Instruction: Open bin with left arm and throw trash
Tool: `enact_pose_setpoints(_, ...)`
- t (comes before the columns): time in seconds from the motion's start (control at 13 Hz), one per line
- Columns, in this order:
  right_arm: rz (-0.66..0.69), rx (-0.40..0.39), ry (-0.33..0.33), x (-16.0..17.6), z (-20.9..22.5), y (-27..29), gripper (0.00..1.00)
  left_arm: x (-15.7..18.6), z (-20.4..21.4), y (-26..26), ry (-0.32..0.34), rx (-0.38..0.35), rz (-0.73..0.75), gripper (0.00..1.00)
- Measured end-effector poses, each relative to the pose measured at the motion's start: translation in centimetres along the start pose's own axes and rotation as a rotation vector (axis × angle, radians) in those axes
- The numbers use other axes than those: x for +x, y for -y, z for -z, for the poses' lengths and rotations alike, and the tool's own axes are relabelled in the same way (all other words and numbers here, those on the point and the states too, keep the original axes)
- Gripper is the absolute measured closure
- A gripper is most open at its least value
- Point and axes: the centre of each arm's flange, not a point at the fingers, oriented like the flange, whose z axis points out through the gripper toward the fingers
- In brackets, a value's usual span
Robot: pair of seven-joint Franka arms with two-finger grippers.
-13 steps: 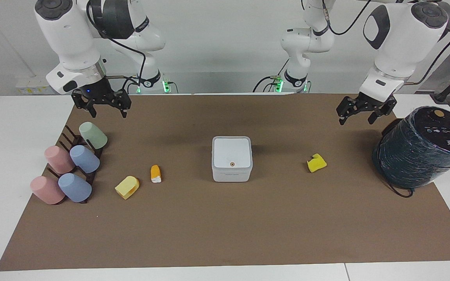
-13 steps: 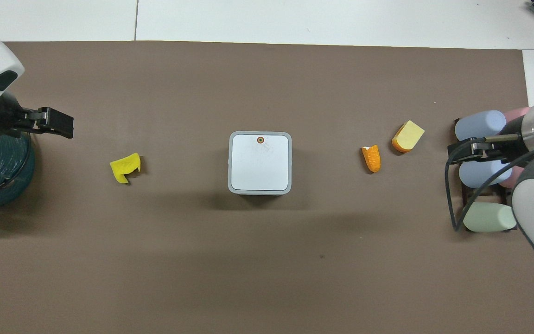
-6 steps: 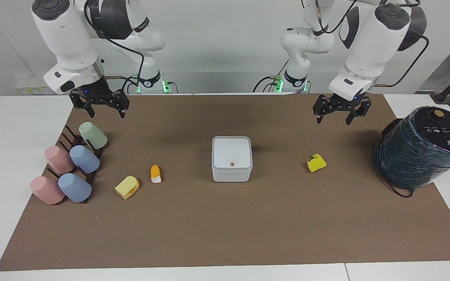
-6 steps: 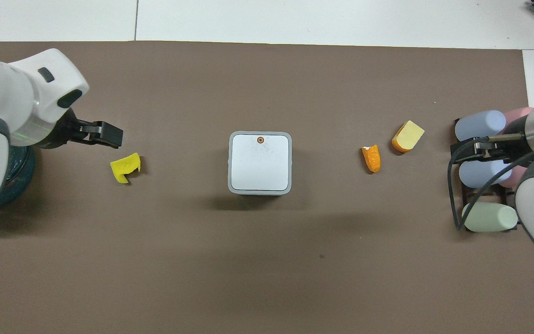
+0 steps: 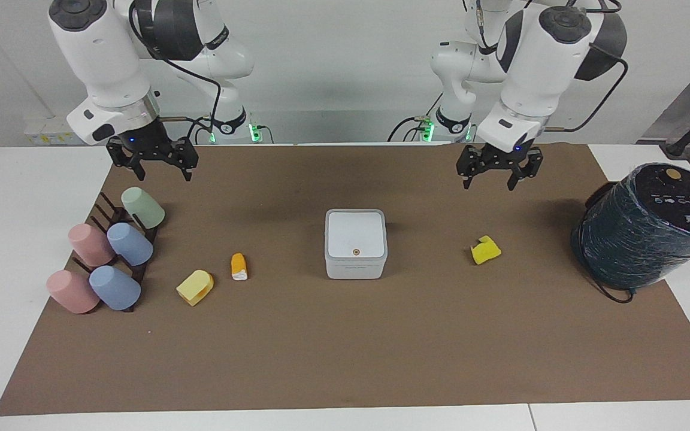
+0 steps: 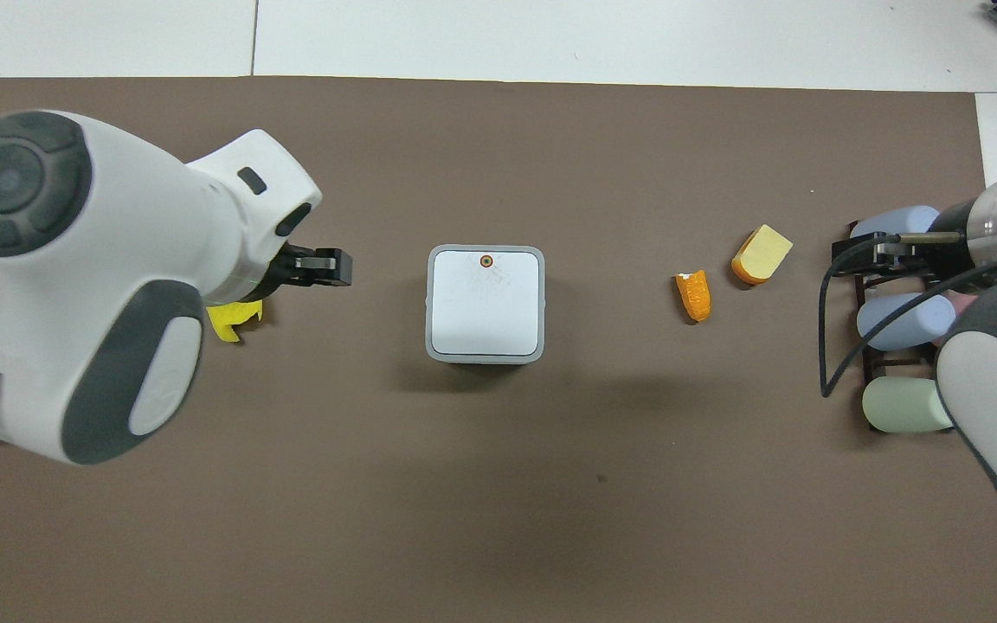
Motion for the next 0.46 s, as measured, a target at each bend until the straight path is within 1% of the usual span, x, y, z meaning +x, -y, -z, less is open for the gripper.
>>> enact_pose_setpoints(0.15, -0.012, 0.007, -0.038, 1.0, -2.4, 0.3, 0.00, -0.1, -2.8, -3.5, -0.030, -0.046, 0.068, 0.60)
enact_pose_setpoints(0.38, -0.022, 0.012, -0.054, 3.0, -8.3, 0.4, 0.00, 0.9, -4.8, -5.6, -0.086, -0.139, 0.129, 0.99)
enact_pose_setpoints(0.46, -0.029, 0.013, -0.060, 3.7, -10.5, 0.2, 0.00, 1.2, -5.0, -6.0, -0.107, -0.162, 0.151, 0.99)
